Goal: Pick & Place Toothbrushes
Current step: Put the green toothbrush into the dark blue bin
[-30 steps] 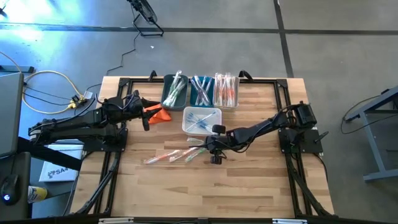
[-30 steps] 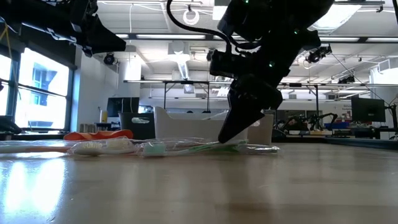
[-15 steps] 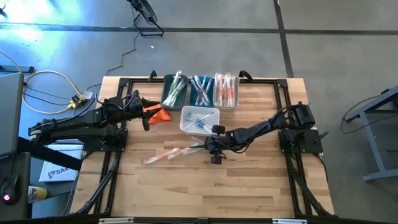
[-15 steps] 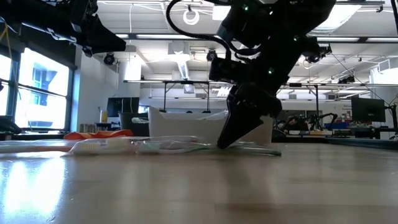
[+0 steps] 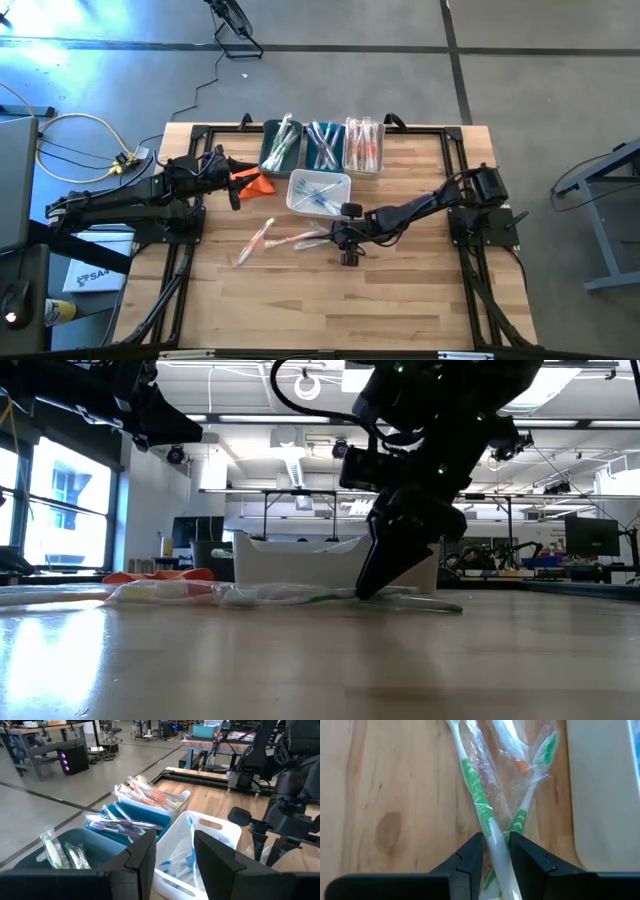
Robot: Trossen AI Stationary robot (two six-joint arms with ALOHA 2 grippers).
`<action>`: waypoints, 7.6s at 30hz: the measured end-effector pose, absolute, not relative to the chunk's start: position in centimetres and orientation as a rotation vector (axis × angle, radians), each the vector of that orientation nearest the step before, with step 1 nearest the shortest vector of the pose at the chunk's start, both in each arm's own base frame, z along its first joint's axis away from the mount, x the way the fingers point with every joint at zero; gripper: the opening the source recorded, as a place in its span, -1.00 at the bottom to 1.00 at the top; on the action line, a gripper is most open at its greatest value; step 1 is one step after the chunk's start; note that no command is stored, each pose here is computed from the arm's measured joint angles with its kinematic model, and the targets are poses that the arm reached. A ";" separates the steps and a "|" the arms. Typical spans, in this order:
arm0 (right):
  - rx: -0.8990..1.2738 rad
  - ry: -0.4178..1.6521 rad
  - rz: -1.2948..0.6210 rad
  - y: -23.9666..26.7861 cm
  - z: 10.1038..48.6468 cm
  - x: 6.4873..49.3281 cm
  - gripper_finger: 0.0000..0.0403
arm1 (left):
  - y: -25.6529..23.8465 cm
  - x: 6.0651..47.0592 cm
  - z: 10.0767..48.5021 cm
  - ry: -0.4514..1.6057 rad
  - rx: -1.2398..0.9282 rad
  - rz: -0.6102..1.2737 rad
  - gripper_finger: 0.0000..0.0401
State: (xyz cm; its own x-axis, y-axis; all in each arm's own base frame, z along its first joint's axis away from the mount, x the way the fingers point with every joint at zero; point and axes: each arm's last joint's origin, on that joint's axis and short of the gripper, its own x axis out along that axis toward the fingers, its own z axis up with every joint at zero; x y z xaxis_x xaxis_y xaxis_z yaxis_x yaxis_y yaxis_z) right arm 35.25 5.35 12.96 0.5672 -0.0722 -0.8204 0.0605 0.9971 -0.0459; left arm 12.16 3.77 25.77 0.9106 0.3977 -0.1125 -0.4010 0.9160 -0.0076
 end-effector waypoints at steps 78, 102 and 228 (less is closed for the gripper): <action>-0.069 0.248 -0.215 -1.4 28.3 33.8 -0.95 | 4.3 16.0 26.0 0.012 -0.079 0.230 -0.36; -0.081 0.143 -0.101 -0.7 29.3 34.1 -0.95 | 4.4 18.7 26.7 -0.179 0.017 0.017 -0.36; -0.038 0.212 -0.215 2.4 29.9 32.5 0.11 | 4.2 18.2 26.6 -0.139 0.099 -0.011 -0.96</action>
State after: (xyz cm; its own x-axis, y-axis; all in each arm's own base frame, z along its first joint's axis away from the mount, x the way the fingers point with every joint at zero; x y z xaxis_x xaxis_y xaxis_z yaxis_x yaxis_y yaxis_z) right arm 32.48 2.39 29.87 0.9549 -0.2155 -0.2044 0.2075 0.9764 -0.0600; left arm 18.17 4.16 26.64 0.9902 -0.0175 0.1382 0.0038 0.9951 0.0992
